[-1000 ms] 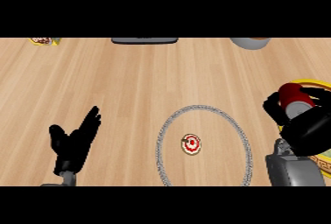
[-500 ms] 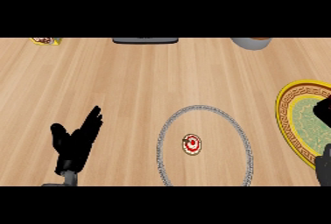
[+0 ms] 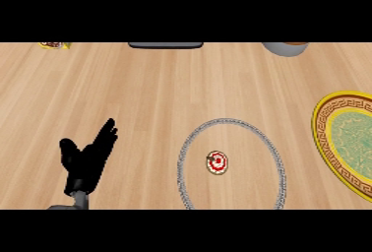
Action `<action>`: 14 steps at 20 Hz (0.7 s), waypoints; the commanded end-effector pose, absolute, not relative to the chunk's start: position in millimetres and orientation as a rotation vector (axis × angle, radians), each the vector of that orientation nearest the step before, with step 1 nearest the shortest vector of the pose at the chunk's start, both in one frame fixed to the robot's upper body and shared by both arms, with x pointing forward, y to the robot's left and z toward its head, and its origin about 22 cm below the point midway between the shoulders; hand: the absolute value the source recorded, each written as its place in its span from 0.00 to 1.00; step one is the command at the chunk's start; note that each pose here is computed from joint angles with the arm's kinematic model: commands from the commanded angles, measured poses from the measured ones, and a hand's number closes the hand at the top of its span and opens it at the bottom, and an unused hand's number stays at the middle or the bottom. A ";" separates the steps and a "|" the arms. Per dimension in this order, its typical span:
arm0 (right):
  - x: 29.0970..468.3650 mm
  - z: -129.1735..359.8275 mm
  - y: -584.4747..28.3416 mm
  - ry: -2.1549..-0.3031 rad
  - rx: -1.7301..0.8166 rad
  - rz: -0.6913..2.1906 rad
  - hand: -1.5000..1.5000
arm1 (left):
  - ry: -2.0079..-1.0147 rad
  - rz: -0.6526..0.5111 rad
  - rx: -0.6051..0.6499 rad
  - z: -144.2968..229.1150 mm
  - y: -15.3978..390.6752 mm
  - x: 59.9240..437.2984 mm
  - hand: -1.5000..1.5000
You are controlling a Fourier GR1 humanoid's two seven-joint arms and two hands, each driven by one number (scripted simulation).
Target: Pick the can from the placemat and place it in the plate
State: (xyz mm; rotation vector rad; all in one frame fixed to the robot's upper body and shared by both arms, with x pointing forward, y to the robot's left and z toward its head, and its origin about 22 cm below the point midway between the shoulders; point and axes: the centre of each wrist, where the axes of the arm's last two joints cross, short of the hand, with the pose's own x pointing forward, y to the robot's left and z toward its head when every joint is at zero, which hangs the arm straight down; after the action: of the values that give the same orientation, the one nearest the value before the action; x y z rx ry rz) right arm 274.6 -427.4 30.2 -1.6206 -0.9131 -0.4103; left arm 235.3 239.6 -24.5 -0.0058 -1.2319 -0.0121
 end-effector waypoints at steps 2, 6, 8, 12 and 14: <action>274.5 7.6 -446.2 -0.839 -1.418 -0.343 0.00 | -1.191 -0.011 -0.011 -21.3 232.1 228.1 0.50; 274.5 0.4 -463.7 -0.995 -1.385 -0.368 0.00 | -1.197 -0.038 -0.004 -32.2 233.7 232.4 0.50; 268.7 7.8 -474.3 -1.103 -1.387 -0.414 0.00 | -1.203 0.003 -0.018 -35.7 232.4 233.8 0.50; 277.1 23.2 -477.6 -1.266 -1.399 -0.580 0.00 | -1.203 -0.023 -0.005 -24.6 240.3 232.1 0.50; 264.6 7.7 -473.7 -1.299 -1.418 -0.654 0.00 | -1.193 -0.010 -0.011 -38.1 247.4 224.4 0.50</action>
State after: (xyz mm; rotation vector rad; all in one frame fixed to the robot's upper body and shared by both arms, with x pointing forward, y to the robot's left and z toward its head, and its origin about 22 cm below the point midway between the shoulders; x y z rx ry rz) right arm 271.6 -467.9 10.0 -1.3971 -1.2001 -0.5240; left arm 233.2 241.6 -25.1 -0.0003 -1.2325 -0.0147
